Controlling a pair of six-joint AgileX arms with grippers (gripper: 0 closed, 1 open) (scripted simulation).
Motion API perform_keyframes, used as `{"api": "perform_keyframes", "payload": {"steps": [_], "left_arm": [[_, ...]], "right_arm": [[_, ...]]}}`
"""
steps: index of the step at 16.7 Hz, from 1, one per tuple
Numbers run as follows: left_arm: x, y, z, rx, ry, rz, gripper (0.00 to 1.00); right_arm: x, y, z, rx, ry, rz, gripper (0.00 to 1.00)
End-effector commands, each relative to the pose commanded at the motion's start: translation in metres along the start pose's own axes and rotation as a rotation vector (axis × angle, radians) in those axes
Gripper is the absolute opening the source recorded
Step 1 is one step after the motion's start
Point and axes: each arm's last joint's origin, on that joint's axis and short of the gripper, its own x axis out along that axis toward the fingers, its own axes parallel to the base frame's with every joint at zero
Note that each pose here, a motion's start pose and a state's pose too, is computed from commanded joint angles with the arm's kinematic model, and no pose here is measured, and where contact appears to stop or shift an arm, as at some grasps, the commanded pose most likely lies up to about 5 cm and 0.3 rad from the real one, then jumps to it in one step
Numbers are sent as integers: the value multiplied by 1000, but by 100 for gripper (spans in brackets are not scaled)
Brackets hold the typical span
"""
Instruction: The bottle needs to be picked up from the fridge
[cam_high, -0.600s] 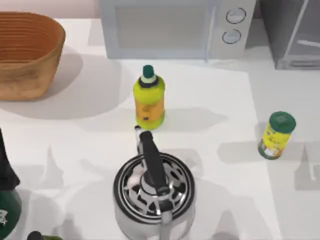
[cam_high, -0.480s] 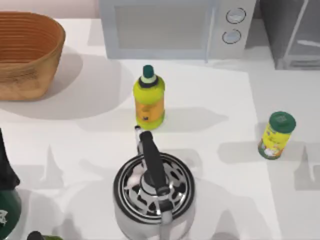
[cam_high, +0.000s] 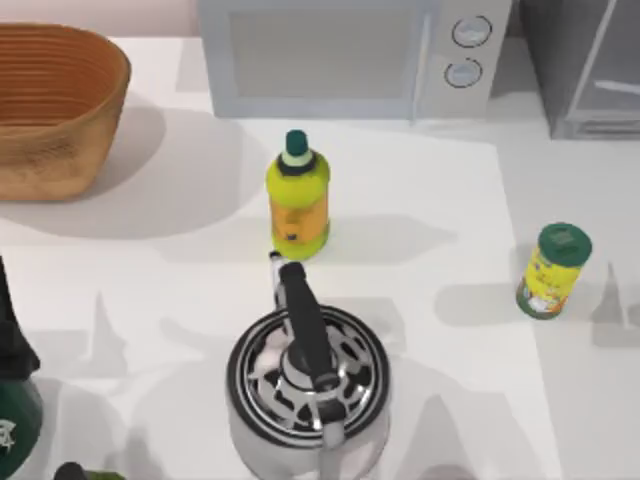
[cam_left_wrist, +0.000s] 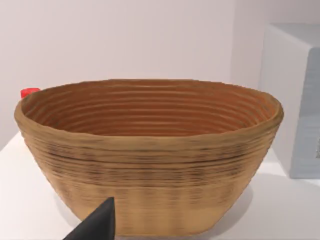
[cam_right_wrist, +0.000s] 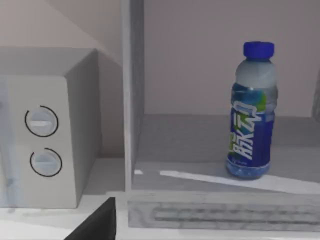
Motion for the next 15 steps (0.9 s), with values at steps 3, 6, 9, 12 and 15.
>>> {"api": "perform_keyframes", "payload": {"steps": [3, 6, 9, 12, 15], "left_arm": [[0, 0, 0, 0, 0, 0, 100], [0, 0, 0, 0, 0, 0, 100], [0, 0, 0, 0, 0, 0, 100], [0, 0, 0, 0, 0, 0, 100], [0, 0, 0, 0, 0, 0, 100]], "right_arm": [[22, -13, -2, -2, 14, -1, 100], [44, -31, -17, 8, 54, -2, 100], [59, -50, -37, 25, 85, -4, 100], [66, -67, -55, 30, 84, -5, 100], [70, -80, -67, 22, 61, -6, 100]]}}
